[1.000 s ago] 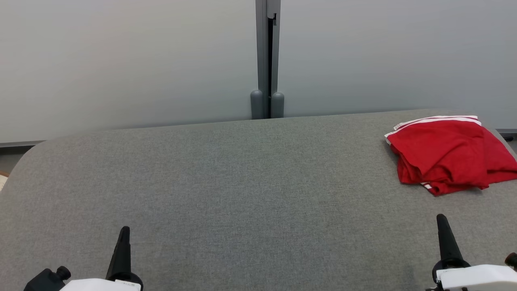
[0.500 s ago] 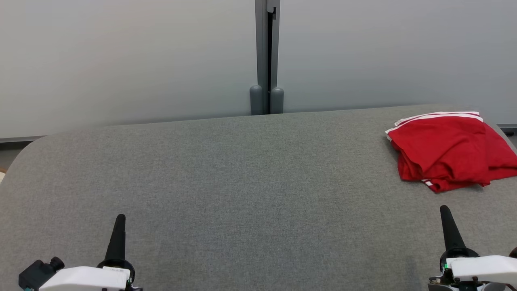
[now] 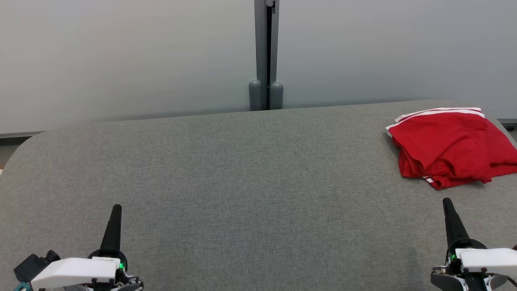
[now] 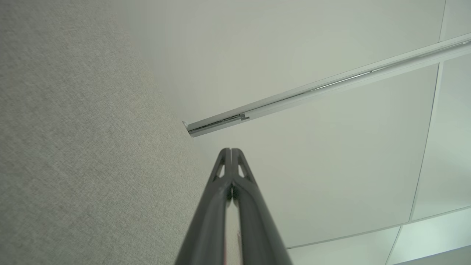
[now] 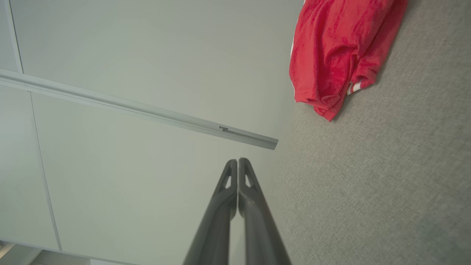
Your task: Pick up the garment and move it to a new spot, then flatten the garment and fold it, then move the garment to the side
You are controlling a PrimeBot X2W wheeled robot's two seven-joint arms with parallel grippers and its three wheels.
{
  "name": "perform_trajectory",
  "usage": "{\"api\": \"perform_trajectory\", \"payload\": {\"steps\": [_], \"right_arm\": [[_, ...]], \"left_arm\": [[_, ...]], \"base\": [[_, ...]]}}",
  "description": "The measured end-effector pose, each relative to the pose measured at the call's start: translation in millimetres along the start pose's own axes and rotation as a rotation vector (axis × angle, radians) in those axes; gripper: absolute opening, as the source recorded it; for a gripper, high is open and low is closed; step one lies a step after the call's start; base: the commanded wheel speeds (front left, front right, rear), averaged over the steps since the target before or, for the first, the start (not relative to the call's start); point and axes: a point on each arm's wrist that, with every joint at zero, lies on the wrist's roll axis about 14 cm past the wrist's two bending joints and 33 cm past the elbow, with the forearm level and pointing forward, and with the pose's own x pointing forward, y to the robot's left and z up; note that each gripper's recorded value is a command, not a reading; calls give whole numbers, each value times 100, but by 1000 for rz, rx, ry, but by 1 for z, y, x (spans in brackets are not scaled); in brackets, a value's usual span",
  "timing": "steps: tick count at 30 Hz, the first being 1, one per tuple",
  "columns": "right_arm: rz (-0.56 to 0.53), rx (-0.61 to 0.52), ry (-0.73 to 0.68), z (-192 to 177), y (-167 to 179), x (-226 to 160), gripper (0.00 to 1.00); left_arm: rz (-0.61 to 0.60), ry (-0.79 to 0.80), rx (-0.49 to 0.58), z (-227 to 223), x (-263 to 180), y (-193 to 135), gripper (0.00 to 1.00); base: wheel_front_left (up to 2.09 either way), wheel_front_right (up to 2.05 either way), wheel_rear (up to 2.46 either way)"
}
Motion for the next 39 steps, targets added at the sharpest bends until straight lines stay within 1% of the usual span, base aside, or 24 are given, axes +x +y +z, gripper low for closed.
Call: {"api": "perform_trajectory", "payload": {"steps": [21,39], "right_arm": [[7,167,-3,6,2,11,0],[18,281,-10,10,4,19,0]], "left_arm": [[-19,5,-166,4,14,-4,0],[-45,5,-273,9,24,-9,0]], "base": [[0,0,0],[0,0,0]]}}
